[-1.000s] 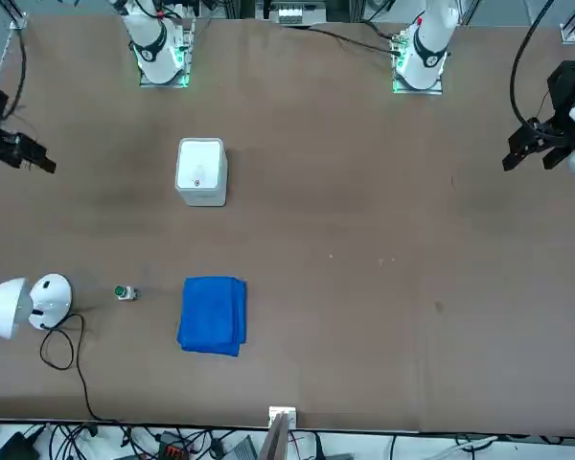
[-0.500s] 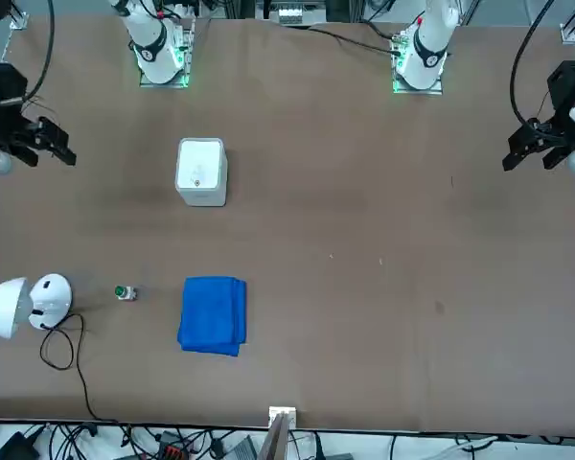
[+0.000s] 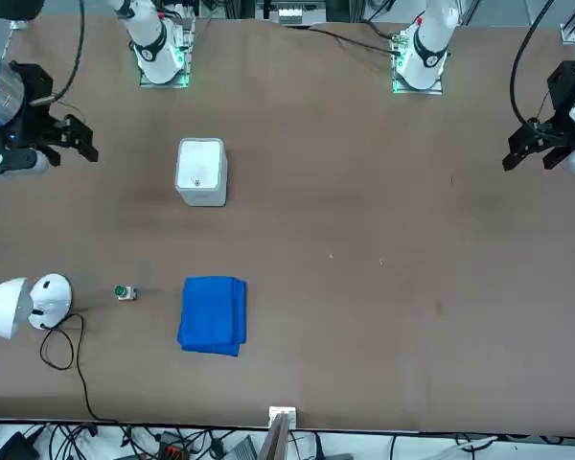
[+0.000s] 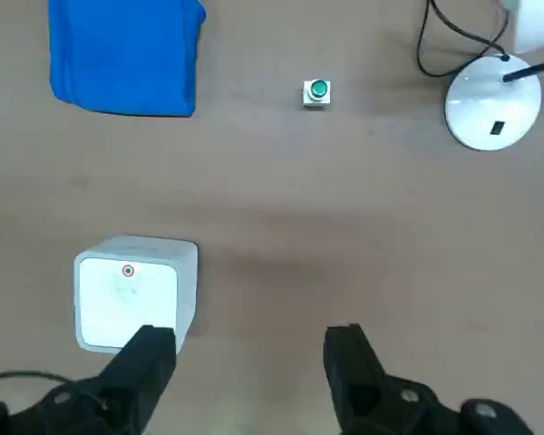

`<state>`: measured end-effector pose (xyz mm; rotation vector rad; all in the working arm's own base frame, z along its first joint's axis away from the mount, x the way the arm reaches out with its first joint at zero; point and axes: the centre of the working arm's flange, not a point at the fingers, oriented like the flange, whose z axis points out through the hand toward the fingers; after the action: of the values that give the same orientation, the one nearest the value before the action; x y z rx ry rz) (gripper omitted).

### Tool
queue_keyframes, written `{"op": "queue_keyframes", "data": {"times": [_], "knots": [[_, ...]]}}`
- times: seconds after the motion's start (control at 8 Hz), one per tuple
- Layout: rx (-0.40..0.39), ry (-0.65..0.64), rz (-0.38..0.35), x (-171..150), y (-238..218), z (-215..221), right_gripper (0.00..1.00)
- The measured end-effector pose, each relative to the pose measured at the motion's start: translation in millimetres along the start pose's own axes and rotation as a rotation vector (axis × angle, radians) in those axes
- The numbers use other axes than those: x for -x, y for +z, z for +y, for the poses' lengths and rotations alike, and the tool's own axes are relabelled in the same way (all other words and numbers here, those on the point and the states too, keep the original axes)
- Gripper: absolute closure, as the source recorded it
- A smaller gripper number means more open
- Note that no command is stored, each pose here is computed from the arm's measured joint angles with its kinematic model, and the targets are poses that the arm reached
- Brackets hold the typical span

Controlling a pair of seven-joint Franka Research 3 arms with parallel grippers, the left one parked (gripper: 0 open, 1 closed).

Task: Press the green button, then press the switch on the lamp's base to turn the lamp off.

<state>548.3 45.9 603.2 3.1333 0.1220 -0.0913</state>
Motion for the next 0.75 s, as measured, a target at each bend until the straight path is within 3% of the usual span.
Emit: {"op": "queue_keyframes", "data": {"times": [0.75], "knots": [[-0.004, 0.063, 0.007, 30, -13, 29, 0.0]]}}
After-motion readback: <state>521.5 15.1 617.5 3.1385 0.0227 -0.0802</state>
